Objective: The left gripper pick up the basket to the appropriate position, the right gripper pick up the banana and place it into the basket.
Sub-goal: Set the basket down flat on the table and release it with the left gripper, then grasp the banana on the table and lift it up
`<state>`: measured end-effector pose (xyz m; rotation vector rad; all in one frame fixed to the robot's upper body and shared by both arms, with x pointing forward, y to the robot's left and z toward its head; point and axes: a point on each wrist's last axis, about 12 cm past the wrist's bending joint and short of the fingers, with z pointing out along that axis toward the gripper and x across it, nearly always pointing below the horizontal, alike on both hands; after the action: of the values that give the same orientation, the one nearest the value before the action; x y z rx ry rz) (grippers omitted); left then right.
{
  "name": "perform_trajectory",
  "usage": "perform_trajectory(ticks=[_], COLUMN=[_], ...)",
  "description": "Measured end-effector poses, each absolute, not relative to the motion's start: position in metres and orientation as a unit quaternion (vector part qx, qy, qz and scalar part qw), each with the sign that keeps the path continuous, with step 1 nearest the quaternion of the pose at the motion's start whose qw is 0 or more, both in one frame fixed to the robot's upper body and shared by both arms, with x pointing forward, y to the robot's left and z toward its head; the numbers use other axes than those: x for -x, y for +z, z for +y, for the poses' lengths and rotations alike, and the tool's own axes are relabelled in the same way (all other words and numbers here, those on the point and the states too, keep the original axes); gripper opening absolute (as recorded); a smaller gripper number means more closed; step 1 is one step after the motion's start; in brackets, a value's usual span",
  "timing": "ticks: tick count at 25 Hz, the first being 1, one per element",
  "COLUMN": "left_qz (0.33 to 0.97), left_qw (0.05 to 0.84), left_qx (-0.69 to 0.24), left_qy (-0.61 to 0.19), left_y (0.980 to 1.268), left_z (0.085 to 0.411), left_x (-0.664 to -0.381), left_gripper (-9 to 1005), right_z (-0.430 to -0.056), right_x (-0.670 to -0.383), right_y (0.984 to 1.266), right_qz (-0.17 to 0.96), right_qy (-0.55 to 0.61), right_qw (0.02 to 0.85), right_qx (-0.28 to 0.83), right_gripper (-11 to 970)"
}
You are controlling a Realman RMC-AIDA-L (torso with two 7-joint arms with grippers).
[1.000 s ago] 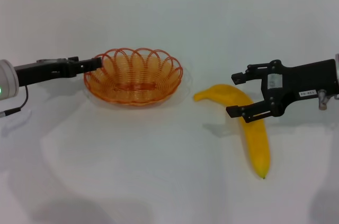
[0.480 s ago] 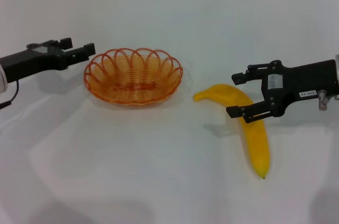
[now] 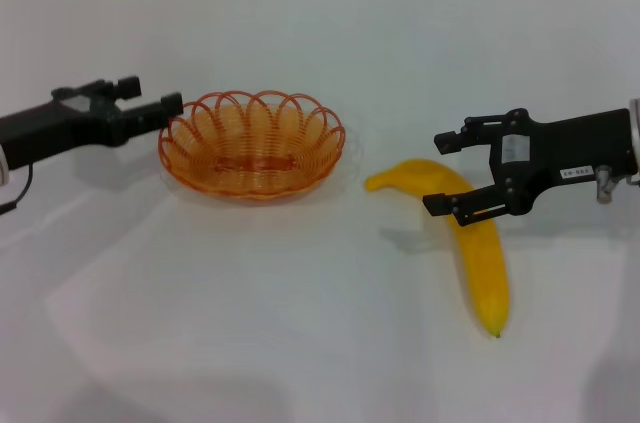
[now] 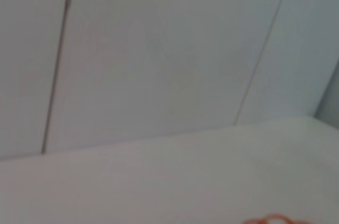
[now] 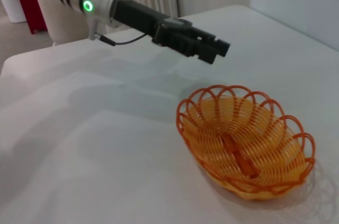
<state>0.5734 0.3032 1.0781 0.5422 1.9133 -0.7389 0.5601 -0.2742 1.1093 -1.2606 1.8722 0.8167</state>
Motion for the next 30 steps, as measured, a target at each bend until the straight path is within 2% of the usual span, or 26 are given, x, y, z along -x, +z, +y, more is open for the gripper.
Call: perform_trajectory(ticks=[6,17,26,30], left_qz=[0.802,0.797,0.785,0.781], left_qw=[0.471,0.485,0.5,0.507], left_qx=[-0.237,-0.27,-0.287,-0.288], left_qy=[-0.281,-0.239,-0.225,-0.223], left_y=[1.067,1.052,1.047,1.046], left_z=[0.314,0.328,0.333,0.335], left_x=[-0.561,-0.539,-0.527,-0.525], left_gripper=[802,801,801,801], right_z=[-0.274,-0.277,-0.254,-0.233], right_x=[-0.565,-0.572,-0.572,-0.566], right_y=[1.11,1.105,1.106,1.111], right_qz=[0.731,0.754,0.767,0.767], right_qy=[0.307,0.28,0.232,0.202], right_qw=[0.378,0.387,0.356,0.349], right_qx=[0.478,0.451,0.481,0.499], right_gripper=[877,876,876,876])
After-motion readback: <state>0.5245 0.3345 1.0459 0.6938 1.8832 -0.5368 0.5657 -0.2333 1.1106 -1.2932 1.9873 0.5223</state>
